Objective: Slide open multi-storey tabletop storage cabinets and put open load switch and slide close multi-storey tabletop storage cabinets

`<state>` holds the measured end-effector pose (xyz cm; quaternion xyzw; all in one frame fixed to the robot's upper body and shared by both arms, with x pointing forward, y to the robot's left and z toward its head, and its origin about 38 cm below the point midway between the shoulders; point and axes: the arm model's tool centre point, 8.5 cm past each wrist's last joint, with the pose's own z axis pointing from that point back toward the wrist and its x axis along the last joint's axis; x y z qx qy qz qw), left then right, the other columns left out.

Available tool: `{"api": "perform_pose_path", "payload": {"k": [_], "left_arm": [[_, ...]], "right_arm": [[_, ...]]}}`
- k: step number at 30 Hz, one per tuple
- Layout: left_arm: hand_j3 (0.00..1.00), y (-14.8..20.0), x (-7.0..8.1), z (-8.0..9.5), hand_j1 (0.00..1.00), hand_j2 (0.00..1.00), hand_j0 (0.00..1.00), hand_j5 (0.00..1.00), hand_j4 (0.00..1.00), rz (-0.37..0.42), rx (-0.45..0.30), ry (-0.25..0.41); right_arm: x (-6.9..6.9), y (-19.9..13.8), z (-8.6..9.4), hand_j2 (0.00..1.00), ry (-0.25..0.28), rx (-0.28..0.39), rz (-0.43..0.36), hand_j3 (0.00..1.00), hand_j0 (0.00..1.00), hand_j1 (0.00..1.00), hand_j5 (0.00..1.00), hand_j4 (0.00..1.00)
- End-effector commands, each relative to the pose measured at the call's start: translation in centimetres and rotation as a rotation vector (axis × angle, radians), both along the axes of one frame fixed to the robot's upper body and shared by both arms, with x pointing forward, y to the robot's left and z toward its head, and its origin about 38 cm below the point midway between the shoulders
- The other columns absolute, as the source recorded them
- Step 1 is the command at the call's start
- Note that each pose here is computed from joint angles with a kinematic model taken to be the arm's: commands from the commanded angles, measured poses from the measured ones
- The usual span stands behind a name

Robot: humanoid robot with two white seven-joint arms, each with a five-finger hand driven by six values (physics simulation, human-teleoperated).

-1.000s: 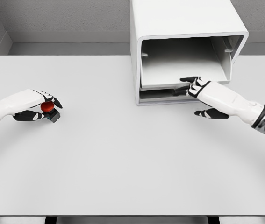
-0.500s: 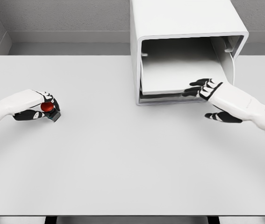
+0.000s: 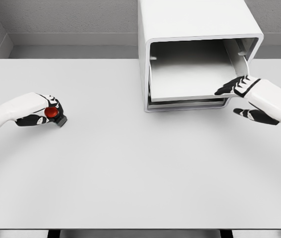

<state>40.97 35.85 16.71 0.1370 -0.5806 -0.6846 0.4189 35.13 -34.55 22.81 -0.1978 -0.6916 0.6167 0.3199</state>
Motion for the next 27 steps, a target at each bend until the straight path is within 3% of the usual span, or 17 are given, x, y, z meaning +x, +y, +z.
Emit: {"api": "perform_pose_path", "payload": {"k": [1, 5, 12, 20, 27], "left_arm": [[0.44, 0.0, 0.0, 0.2, 0.44, 0.44, 0.44, 0.44, 0.44, 0.000, -0.008, -0.003], [0.44, -1.2, -0.2, 1.4, 0.44, 0.44, 0.44, 0.44, 0.44, -0.036, -0.005, -0.041], [0.44, -1.7, -0.1, 2.1, 0.44, 0.44, 0.44, 0.44, 0.44, -0.050, -0.009, -0.063], [0.44, -3.8, -0.9, 4.3, 0.44, 0.44, 0.44, 0.44, 0.44, -0.120, -0.006, -0.133], [0.44, -4.5, -1.2, 5.1, 0.44, 0.44, 0.44, 0.44, 0.44, -0.141, -0.011, -0.159]], "right_arm": [[0.0, -0.6, 0.3, 0.61, 0.002, -0.012, -0.008, 0.61, 0.61, 0.61, 0.61, 0.61], [0.0, -0.7, 0.3, 0.56, 0.008, -0.021, -0.008, 0.56, 0.56, 0.56, 0.56, 0.56], [-0.9, -2.3, 0.2, 0.58, 0.013, -0.023, -0.049, 0.58, 0.58, 0.58, 0.58, 0.58], [-1.2, -2.3, -0.2, 0.61, 0.021, -0.016, -0.051, 0.61, 0.61, 0.61, 0.61, 0.61], [-1.8, -2.4, -1.5, 0.62, 0.058, -0.019, -0.054, 0.62, 0.62, 0.62, 0.62, 0.62]]}}
